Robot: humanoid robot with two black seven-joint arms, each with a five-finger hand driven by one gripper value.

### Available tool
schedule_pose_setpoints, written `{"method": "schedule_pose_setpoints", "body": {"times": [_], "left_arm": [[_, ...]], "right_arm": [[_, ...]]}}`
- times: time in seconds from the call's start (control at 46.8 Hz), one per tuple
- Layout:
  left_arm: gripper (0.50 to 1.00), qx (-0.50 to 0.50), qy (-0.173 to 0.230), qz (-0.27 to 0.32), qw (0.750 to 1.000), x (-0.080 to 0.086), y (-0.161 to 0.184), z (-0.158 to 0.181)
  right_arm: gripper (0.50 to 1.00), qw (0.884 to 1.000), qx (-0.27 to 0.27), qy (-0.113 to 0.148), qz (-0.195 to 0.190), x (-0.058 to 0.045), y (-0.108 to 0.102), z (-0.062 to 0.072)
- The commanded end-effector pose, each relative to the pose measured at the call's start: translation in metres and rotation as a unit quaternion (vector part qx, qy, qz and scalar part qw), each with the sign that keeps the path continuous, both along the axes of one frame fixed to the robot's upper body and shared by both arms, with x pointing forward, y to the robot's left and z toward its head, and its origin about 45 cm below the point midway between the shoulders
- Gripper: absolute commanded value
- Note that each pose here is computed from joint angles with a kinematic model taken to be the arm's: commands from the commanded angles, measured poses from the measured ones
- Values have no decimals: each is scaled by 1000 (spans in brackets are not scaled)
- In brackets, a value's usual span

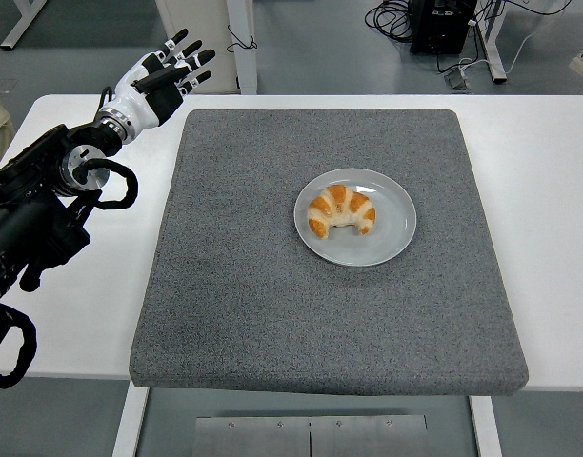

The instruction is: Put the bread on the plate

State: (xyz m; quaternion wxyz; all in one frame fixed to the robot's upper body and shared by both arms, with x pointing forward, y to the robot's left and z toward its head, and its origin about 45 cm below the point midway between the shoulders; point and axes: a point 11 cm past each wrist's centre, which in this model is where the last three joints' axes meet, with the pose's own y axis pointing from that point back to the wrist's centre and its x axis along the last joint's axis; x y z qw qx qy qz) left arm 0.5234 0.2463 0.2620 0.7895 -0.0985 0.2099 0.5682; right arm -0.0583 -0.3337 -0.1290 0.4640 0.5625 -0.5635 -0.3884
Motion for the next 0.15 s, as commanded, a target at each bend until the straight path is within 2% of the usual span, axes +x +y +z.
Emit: {"method": "schedule_pose_setpoints", "body": {"times": [0.0,0.128], "left_arm": [[971,-1,-1,2,1000,0,2,0],[971,1,-2,8,1000,0,6,0]], "right_arm": [[1000,1000,-2,-1,0,1,-1,0],[1000,1000,-2,0,3,0,-1,0]]}}
